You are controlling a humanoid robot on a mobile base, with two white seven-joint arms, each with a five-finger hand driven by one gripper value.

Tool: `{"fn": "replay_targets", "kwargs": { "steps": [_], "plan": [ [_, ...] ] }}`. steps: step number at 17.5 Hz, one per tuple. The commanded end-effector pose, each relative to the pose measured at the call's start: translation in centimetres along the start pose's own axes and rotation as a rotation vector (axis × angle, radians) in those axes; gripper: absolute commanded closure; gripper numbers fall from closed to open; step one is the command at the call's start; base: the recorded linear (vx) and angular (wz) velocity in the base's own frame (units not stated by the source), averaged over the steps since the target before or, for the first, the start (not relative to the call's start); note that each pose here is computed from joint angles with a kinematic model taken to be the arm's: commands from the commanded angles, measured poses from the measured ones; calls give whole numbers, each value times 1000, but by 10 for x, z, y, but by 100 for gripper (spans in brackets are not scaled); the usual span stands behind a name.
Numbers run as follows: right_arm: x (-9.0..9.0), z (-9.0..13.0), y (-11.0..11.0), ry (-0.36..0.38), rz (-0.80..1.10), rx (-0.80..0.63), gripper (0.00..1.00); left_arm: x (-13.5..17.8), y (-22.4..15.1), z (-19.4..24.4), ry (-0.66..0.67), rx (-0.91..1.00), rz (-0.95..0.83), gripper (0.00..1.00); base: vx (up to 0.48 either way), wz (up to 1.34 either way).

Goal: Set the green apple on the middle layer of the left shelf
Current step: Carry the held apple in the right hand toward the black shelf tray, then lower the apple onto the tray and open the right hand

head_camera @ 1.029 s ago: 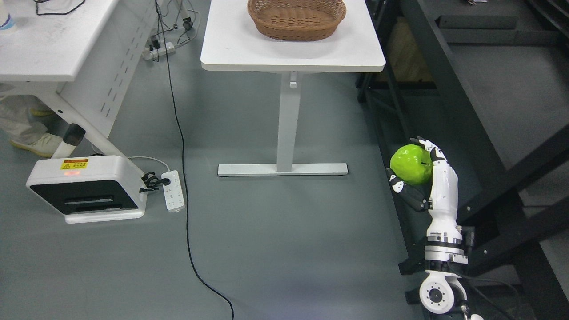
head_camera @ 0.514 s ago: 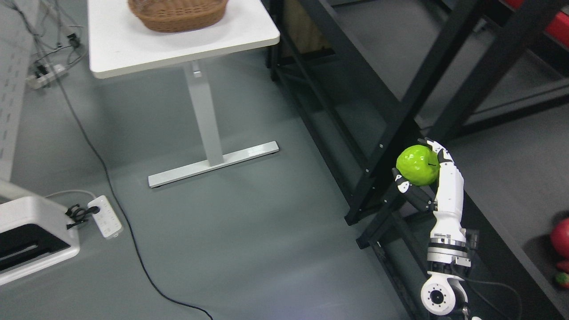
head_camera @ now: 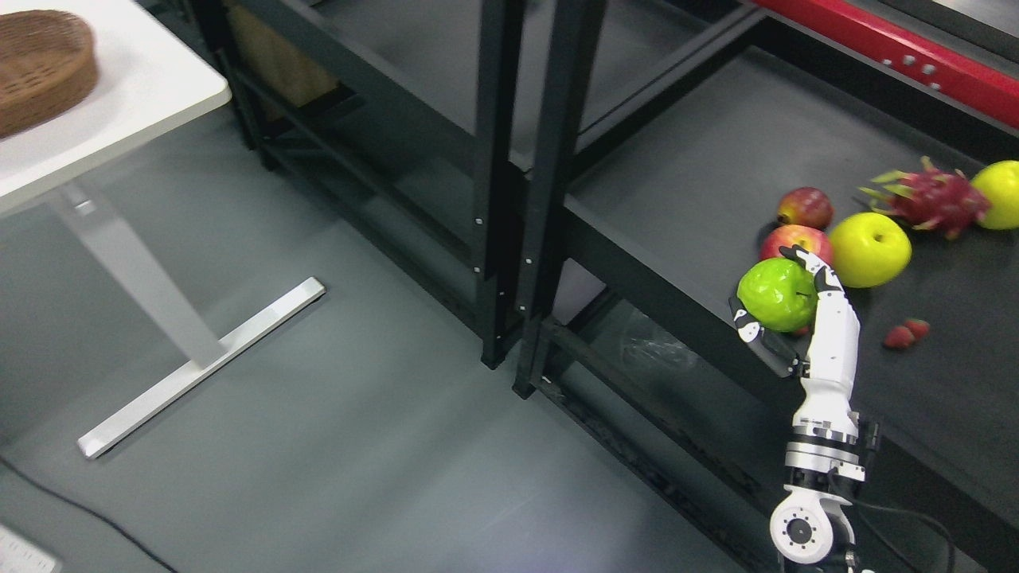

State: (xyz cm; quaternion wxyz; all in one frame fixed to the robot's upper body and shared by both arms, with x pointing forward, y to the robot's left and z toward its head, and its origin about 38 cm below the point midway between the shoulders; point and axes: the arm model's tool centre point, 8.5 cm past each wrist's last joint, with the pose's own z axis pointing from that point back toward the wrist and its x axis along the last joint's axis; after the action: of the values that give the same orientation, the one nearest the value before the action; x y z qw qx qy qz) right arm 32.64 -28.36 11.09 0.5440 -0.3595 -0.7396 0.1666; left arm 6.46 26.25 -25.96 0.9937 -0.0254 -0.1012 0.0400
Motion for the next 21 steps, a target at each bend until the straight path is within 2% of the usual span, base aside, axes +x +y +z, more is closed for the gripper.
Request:
{"fn": "replay_targets", "kwargs": {
  "steps": [1,8,11,13,14,17,21],
  "plan": [
    [-17,-3,-26,34,44,-59,98,1,11,1,-1,17,-1,0,33,-808],
    [-19,-10,-29,46,52,-66,98,1,11,1,-3,17,-2,0,105,-718],
    [-25,-19,-24,86,61,-52,98,1,11,1,-1,17,-4,0,145,-589],
    [-32,-31,-15,125,60,1,97,1,11,1,-3,17,-2,0,165,-518],
    [-35,-42,-5,141,59,64,97,1,11,1,-3,17,-2,0,161,-485],
    [-42,-56,22,174,62,191,97,1,11,1,-1,17,-1,0,177,-353],
    [-50,-77,40,215,82,243,97,1,11,1,-3,17,-2,0,167,-199]
  ]
}}
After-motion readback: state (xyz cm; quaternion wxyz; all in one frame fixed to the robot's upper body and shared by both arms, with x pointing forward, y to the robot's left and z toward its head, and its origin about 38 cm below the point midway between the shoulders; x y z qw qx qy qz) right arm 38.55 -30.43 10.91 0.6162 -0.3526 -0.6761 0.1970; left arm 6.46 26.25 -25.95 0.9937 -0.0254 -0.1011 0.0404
